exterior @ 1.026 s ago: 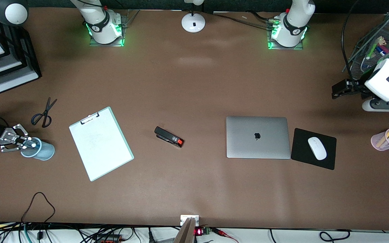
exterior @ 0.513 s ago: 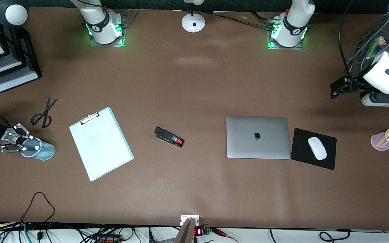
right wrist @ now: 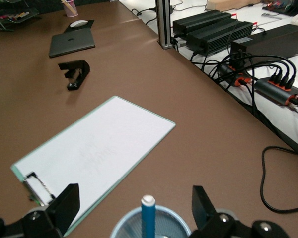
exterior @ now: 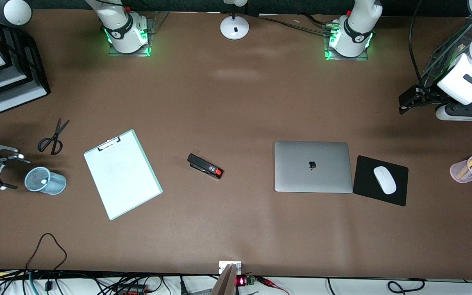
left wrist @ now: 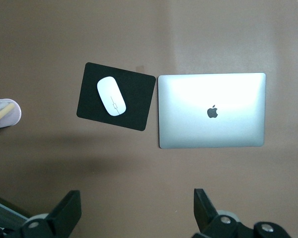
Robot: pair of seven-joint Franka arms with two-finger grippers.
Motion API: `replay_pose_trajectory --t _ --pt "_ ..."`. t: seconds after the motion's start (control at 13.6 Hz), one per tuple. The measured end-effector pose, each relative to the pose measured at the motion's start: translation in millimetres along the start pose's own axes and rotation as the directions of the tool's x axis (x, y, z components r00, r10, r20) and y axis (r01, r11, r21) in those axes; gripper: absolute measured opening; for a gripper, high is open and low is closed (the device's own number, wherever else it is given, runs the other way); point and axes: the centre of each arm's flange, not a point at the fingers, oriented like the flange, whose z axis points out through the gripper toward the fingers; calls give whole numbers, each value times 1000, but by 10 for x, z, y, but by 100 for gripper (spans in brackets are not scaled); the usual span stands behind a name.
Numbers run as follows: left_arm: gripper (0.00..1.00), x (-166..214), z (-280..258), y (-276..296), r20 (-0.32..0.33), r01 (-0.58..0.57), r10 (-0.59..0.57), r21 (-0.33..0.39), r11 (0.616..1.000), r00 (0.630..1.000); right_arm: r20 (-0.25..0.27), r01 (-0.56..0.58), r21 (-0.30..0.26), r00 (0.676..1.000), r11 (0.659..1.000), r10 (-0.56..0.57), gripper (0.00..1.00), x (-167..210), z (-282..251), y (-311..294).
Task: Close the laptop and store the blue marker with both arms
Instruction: 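Open the right gripper to release the marker in the cup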
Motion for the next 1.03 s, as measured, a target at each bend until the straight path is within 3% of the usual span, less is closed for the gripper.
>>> replay_pose_trajectory --t 0.22,0.51,0.81,1.03 --pt "100 -1 0 17 0 -6 6 0 1000 1000 72 -39 52 997 998 35 100 666 -221 -44" --pt "100 -3 -2 36 0 -10 10 -1 1000 1000 221 -93 34 972 995 84 100 1537 -290 -170" --pt "100 -1 -5 -14 -1 -2 2 0 1000 1000 386 -200 -15 903 980 190 100 2447 -4 -453" --pt "100 -2 -5 -16 -1 -1 1 0 1000 1000 507 -278 -99 812 955 289 100 3122 430 -732"
